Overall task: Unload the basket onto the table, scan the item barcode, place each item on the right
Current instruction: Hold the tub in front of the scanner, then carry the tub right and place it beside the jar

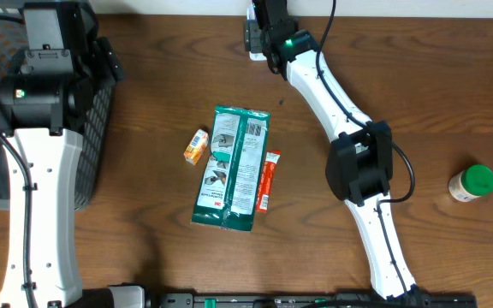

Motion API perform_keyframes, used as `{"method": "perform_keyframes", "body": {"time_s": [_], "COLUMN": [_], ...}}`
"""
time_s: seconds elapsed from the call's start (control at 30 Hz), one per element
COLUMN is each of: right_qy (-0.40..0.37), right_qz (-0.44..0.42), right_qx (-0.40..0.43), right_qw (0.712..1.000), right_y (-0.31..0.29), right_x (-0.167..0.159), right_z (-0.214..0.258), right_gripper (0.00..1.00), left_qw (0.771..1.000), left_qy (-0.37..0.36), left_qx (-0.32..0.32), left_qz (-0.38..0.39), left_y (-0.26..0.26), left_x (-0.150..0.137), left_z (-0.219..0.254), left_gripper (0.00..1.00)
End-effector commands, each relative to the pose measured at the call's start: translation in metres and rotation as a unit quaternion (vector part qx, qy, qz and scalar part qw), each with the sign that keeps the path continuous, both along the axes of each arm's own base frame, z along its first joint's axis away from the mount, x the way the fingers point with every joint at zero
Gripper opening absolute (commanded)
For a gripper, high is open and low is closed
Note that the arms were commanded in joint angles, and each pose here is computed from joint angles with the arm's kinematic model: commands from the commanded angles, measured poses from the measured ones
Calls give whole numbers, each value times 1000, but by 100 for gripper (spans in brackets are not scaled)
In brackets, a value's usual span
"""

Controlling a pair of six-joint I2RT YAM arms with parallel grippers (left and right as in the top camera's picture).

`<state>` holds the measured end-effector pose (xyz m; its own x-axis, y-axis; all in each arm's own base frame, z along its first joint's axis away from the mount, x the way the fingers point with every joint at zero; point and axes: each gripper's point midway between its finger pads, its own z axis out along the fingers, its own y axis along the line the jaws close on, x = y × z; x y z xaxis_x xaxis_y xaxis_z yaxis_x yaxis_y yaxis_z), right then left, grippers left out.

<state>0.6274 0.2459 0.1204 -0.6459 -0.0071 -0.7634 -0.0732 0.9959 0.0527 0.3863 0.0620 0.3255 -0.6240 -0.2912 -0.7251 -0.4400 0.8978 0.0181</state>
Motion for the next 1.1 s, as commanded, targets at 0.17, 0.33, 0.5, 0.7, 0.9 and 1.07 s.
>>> {"method": "perform_keyframes", "body": {"time_s": [0.17,0.33,0.5,0.7,0.9,1.07], "right_qy": [-8,-14,-49,-20,86,210], "right_qz": [-2,2,2,19,29,26], "right_qx": [-6,0,22,-21,-96,-148], "right_qw": [1000,1000,999,999,991,966], "right_y": [0,2,-7,-52,-117,-171], "right_x": [2,3,-5,-76,-158,-209], "right_z": [4,11,78,172,190,166], "right_gripper": [61,61,61,61,62,63], "left_qw": [1000,1000,1000,1000,1000,1000], "left_qy": [-4,-4,-4,-4,-4,-4], "left_qx": [5,5,5,5,5,5], "left_qz": [9,9,9,9,9,9], "left_y": [4,4,4,4,4,4], "left_x": [0,0,0,0,0,0], "left_z": [3,3,3,3,3,3], "left_gripper": [90,90,90,90,90,90]}}
